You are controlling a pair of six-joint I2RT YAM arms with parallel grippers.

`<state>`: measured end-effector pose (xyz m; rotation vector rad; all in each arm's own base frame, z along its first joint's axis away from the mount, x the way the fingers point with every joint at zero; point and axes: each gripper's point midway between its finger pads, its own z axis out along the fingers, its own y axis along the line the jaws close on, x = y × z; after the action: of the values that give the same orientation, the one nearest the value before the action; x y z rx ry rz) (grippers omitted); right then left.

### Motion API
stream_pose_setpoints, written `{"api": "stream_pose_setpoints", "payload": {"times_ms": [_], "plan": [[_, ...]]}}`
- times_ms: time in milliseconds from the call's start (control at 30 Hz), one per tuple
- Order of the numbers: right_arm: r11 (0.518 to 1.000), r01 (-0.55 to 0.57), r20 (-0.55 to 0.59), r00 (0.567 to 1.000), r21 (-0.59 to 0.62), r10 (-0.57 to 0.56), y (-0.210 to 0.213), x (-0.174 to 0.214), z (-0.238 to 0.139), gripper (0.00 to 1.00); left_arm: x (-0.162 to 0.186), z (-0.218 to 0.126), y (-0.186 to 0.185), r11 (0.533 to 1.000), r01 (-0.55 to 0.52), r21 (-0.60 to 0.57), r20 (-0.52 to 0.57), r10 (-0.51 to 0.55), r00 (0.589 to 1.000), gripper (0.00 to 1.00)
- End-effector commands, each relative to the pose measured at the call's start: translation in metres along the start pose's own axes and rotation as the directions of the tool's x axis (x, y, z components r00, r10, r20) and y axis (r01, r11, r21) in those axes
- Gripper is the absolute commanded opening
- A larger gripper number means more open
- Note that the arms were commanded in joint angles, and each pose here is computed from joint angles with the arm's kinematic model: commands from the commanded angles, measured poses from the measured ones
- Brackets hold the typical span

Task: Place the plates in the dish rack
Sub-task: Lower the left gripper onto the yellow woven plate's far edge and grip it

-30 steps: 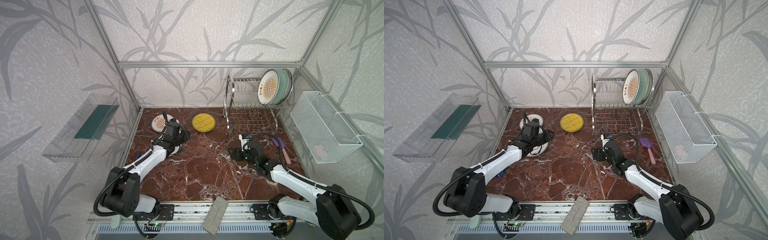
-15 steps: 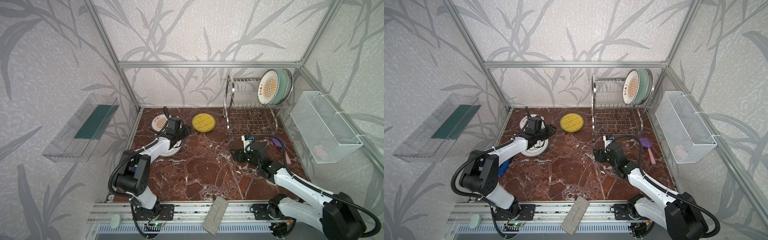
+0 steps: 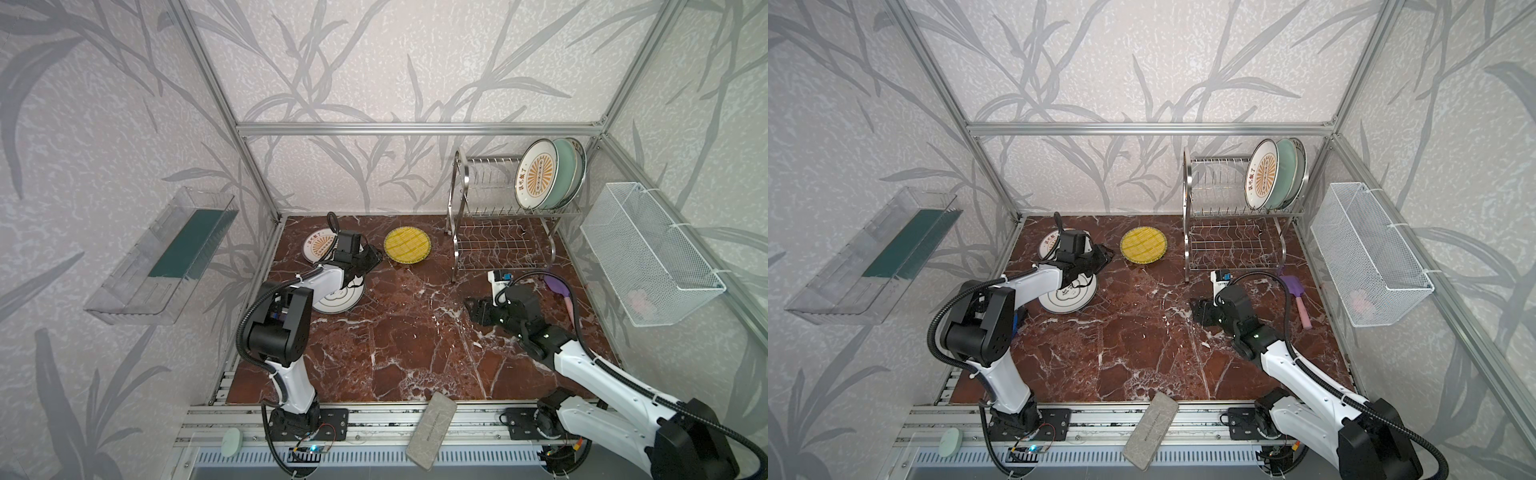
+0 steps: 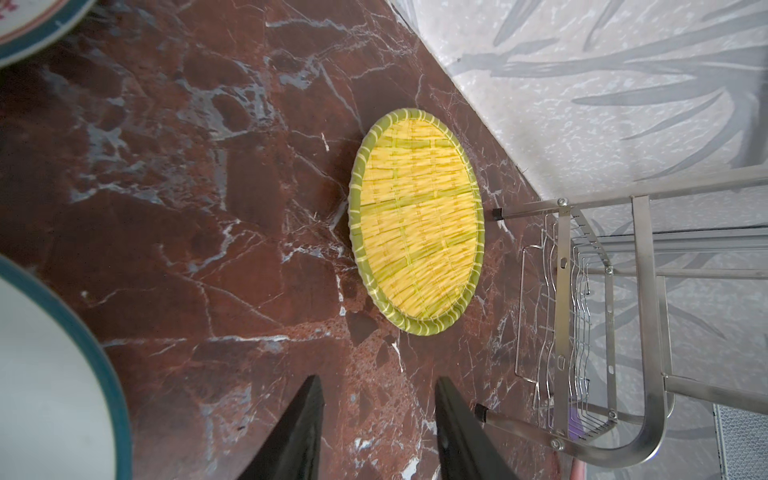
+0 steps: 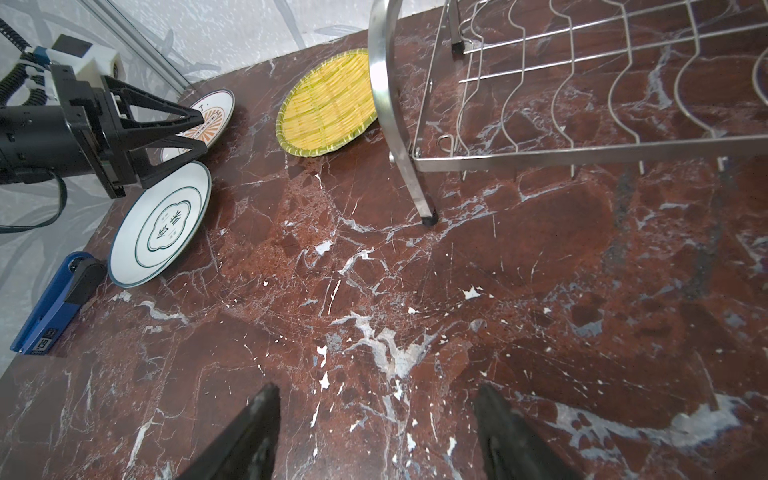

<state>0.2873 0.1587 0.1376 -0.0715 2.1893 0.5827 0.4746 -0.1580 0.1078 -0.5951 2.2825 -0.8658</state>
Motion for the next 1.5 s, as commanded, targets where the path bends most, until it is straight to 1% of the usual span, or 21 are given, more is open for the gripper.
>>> {"api": "stream_pose_setpoints", "payload": {"times_ms": [0, 367, 667, 1200, 1467], "plan": [[1.0, -0.007, 0.003, 1.0, -0.002, 0.007, -0.001, 0.0, -0.002, 0.73, -0.009, 0.008, -0.007, 0.999, 0.018, 0.028, 0.003, -0.018, 1.0, 0.42], [1.0, -0.012, 0.008, 1.0, -0.005, 0.012, -0.002, -0.003, -0.004, 0.73, -0.009, 0.049, 0.001, 0.999, 0.048, 0.023, -0.06, -0.047, 0.997, 0.4], [1.0, -0.009, 0.009, 1.0, -0.002, 0.009, -0.003, -0.007, -0.005, 0.73, -0.009, 0.076, 0.008, 0.996, 0.09, 0.016, -0.09, -0.088, 0.992, 0.39], [1.0, -0.015, 0.013, 1.0, 0.009, 0.015, -0.007, -0.01, -0.006, 0.72, -0.001, 0.104, 0.024, 0.99, 0.137, 0.014, -0.121, -0.134, 0.984, 0.36], [1.0, -0.022, 0.016, 1.0, 0.013, 0.022, -0.01, -0.01, -0.007, 0.72, -0.001, 0.112, 0.03, 0.988, 0.157, 0.01, -0.113, -0.155, 0.981, 0.33]]}}
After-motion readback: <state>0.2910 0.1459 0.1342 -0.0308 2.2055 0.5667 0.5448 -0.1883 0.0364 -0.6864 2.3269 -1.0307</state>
